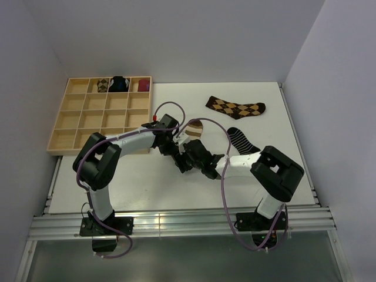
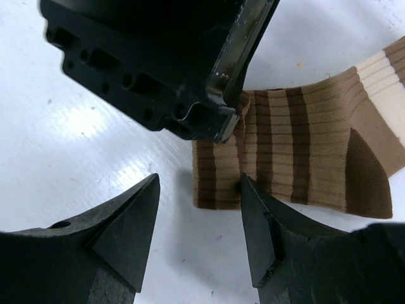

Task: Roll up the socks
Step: Roll the sock at the center of the board.

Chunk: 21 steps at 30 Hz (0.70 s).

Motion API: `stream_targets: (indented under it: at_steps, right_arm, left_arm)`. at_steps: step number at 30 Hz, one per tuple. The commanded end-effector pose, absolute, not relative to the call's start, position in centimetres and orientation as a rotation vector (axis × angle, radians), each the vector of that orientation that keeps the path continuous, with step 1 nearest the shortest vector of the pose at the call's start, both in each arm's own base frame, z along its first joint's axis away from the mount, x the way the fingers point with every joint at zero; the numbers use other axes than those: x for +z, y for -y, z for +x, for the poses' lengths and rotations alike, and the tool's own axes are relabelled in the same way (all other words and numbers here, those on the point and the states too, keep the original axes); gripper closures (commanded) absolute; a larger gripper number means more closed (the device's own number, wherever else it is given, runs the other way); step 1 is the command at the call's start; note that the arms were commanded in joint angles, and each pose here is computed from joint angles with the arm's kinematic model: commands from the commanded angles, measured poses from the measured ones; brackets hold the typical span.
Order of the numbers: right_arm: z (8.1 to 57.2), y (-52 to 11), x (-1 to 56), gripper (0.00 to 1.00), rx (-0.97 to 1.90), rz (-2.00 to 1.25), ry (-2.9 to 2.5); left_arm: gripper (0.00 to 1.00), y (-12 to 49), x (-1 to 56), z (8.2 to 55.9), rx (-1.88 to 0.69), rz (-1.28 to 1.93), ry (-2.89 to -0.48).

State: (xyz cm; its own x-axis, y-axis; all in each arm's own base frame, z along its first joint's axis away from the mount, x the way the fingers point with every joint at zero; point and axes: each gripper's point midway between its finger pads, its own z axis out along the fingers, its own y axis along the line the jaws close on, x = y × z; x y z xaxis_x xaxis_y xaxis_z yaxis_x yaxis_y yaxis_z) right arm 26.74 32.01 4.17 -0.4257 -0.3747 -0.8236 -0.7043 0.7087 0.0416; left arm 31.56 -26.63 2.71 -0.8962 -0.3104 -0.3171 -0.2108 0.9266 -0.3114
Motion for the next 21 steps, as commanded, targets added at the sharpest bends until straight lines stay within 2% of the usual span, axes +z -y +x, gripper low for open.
stream_targets:
  at_steps: [1,7,14,21]
  right_arm:
    - [28.1,-33.1,5.1,0.39,0.455,-0.814,-2.006]
    - [28.2,-32.7,3.9,0.43,0.422,-0.812,-2.034]
    - [28.0,-31.8,2.3,0.53,0.379,-0.816,-2.062]
    - [28.0,-32.2,3.2,0.5,0.387,-0.817,-2.046]
  left_arm:
    - [1.0,25.4,1.2,30.5,-0.293,-0.358,-2.783]
    - [1.0,25.7,1.2,30.6,-0.306,-0.352,-2.783]
    - [1.0,25.8,1.3,30.6,-0.317,-0.348,-2.783]
    - [1.0,26.0,1.1,30.6,-0.323,-0.346,-2.793]
